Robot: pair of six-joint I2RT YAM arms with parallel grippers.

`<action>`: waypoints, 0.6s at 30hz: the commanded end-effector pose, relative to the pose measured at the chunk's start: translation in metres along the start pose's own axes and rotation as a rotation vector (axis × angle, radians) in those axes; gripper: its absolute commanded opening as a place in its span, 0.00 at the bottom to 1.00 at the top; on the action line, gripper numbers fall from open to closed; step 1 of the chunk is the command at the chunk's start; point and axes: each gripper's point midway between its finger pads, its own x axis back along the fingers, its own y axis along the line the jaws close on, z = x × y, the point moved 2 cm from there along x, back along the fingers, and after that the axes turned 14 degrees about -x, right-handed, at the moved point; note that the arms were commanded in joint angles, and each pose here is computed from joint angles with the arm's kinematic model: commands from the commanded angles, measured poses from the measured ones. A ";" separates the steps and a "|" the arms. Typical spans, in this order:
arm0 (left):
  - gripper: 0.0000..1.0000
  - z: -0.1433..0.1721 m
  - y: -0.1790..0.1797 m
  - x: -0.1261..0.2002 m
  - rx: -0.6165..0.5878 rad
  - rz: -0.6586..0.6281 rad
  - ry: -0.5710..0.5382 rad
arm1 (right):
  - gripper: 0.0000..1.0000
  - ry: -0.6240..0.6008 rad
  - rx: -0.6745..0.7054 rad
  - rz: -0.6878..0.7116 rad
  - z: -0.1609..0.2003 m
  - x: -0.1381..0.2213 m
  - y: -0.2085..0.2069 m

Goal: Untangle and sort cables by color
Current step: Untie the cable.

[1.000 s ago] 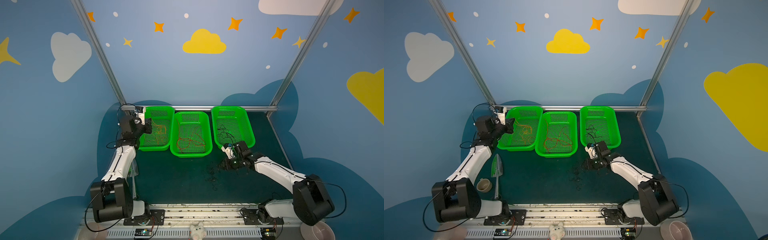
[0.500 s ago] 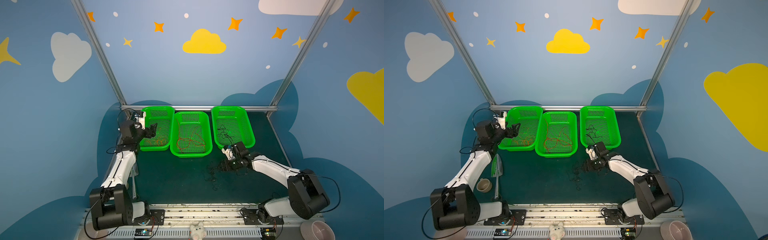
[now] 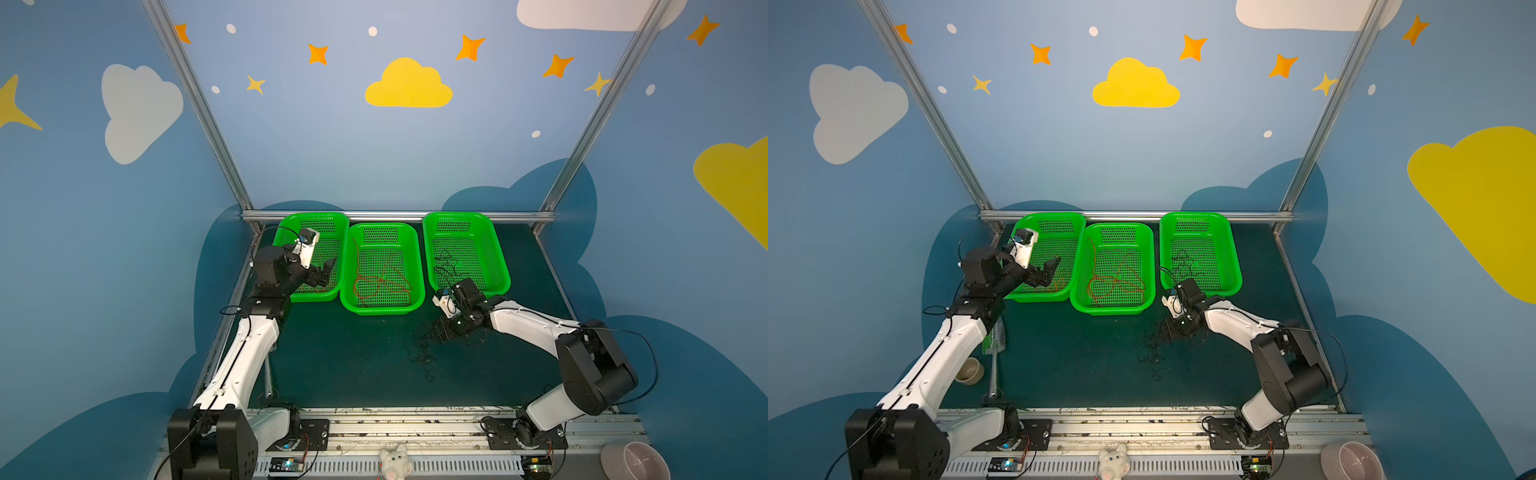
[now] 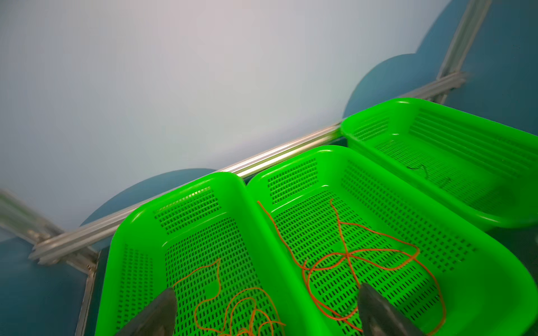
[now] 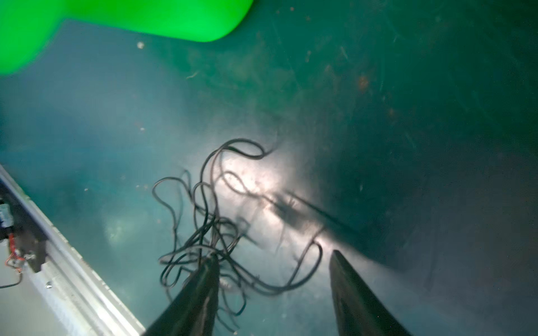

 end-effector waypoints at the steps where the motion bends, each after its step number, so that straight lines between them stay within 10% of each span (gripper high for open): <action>1: 0.94 -0.017 -0.023 0.010 -0.075 0.070 -0.065 | 0.52 0.029 0.021 0.051 -0.004 -0.004 -0.004; 12: 0.82 -0.064 -0.089 0.028 -0.129 0.250 -0.193 | 0.06 -0.025 0.070 0.055 -0.010 0.008 0.006; 18: 0.72 -0.084 -0.131 0.029 -0.156 0.369 -0.248 | 0.00 -0.121 0.084 0.053 -0.008 0.041 0.012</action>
